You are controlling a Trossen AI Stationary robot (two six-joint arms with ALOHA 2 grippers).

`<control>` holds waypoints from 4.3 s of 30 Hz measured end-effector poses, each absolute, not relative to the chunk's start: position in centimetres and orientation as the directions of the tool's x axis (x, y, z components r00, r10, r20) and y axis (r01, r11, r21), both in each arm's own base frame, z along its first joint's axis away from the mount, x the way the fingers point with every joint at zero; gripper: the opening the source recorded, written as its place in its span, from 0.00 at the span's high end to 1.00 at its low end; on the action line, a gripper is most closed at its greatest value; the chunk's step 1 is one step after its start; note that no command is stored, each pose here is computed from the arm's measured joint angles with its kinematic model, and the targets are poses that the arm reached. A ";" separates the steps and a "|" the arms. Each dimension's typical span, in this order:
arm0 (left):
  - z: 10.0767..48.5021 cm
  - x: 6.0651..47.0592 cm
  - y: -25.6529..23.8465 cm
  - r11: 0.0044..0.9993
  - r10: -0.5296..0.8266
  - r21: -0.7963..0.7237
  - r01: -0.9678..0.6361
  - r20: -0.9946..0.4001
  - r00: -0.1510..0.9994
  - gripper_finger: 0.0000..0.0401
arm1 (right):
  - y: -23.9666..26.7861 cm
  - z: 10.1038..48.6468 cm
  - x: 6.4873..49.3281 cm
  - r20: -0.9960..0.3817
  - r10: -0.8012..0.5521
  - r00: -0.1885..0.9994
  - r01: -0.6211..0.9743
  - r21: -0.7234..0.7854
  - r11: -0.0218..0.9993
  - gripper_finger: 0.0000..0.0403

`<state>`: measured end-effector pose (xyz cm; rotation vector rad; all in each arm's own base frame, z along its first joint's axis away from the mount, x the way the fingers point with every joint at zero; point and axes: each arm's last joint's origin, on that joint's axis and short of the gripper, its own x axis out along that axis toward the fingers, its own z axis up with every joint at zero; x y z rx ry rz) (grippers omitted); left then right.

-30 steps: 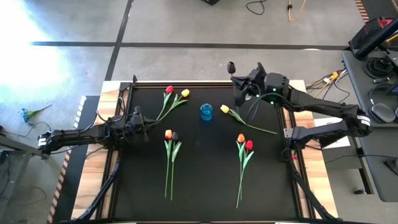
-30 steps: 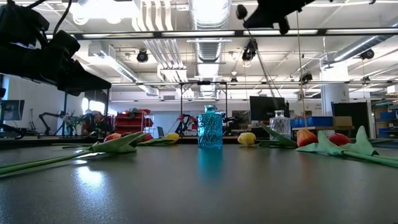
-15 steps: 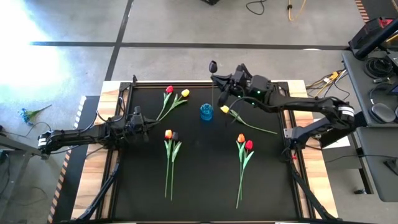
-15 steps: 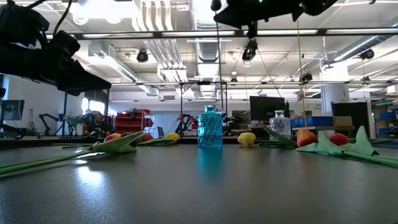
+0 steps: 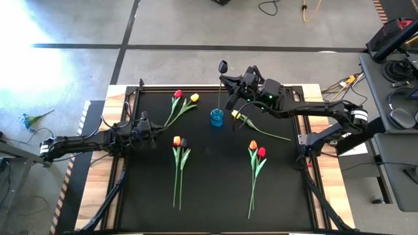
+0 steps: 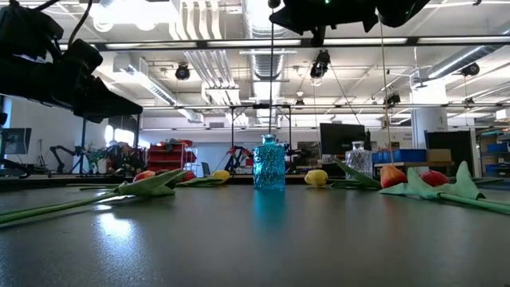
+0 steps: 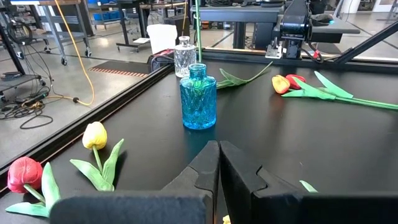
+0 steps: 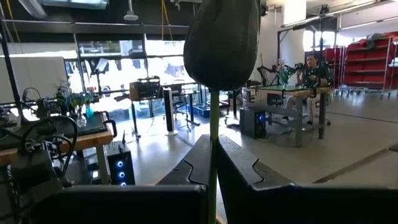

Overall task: Sort flowers into vase by color
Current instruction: Put the top black flower into the transparent blue vase, then adjust the blue vase

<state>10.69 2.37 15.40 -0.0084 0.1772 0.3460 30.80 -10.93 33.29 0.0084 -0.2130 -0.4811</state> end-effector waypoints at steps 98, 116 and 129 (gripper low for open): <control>15.3 10.8 2.4 0.941 0.336 0.024 -0.338 -0.185 0.923 1.00 | -8.7 20.3 29.1 0.385 -0.543 0.746 0.586 0.006 0.810 0.98; 15.3 10.8 2.4 0.941 0.336 0.025 -0.338 -0.189 0.923 1.00 | -9.0 20.3 29.6 0.380 -0.574 0.726 0.617 0.008 0.787 0.75; 15.3 10.8 2.4 0.941 0.336 0.025 -0.338 -0.188 0.923 1.00 | -9.0 20.3 29.6 0.377 -0.575 0.726 0.634 -0.043 0.772 0.62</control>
